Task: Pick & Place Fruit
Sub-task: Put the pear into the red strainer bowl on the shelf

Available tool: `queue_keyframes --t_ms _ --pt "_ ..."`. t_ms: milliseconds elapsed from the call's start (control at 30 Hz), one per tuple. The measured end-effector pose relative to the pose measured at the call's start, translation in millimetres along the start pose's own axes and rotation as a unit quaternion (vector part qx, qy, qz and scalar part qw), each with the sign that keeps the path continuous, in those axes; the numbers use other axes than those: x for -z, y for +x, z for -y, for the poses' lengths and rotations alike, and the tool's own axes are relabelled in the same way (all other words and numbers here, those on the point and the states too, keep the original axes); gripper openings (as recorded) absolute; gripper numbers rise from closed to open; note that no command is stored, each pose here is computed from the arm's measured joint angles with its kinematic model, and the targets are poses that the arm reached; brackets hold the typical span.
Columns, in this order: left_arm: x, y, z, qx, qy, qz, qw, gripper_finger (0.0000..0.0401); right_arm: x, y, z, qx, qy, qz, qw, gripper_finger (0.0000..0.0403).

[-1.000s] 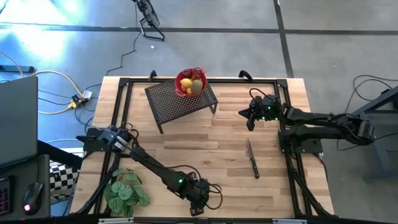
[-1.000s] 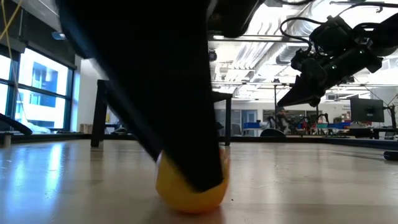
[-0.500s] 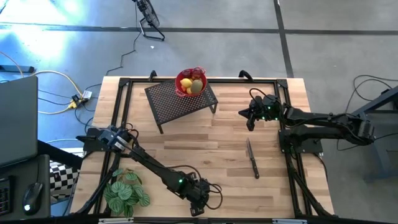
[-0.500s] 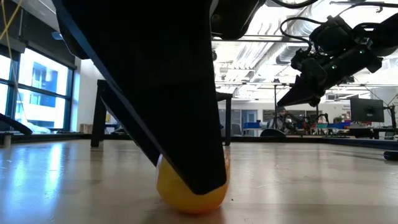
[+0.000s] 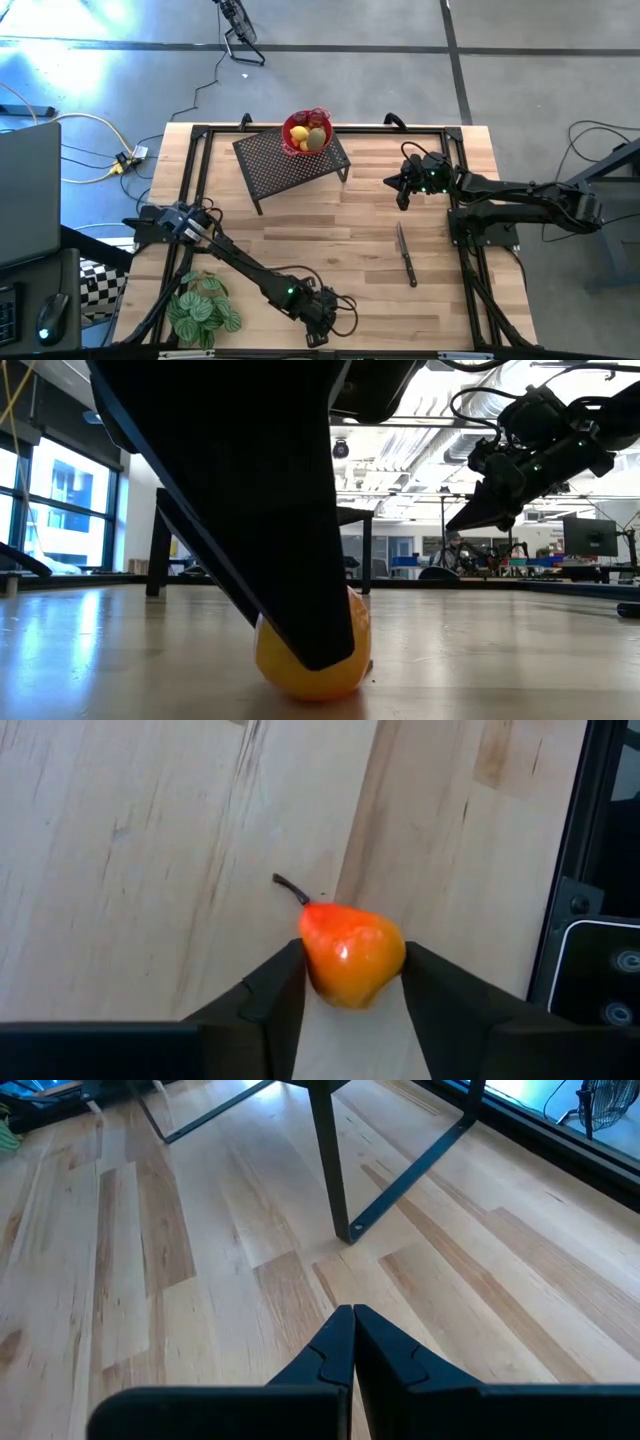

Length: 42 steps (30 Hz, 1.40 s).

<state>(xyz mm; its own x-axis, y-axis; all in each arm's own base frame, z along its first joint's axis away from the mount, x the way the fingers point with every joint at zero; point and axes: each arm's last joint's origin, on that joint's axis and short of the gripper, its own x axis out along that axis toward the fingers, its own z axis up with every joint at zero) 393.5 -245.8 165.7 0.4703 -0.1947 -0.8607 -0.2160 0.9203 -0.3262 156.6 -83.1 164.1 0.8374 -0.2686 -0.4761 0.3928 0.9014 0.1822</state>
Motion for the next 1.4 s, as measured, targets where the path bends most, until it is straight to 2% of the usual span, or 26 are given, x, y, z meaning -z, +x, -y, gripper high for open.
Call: queue_keyframes --t_ms 533,733,900,1100,1300,1400 --pt "-5 -3 3 0.011 0.002 0.009 1.0 0.0141 0 0 0 0.0 -0.002 0.0 1.0 0.0002" --pt "-23 -13 -1 -0.003 0.02 0.013 1.0 0.0141 0 0 0 0.0 -0.003 0.0 1.0 0.0002" --pt "-52 -29 -13 -0.027 0.042 0.012 0.999 0.014 0 0 0 0.0 -0.004 0.0 1.0 0.0002" --pt "-92 -68 -32 -0.068 0.072 -0.008 0.995 0.014 1 0 0 -0.001 -0.004 -0.003 1.0 0.0002" --pt "-130 -133 -56 -0.103 0.079 -0.024 0.991 0.014 1 0 0 -0.002 -0.004 -0.004 1.0 0.0003" --pt "-144 -166 -73 -0.104 0.074 -0.005 0.992 0.014 1 0 0 -0.002 -0.004 -0.004 1.0 0.0003"
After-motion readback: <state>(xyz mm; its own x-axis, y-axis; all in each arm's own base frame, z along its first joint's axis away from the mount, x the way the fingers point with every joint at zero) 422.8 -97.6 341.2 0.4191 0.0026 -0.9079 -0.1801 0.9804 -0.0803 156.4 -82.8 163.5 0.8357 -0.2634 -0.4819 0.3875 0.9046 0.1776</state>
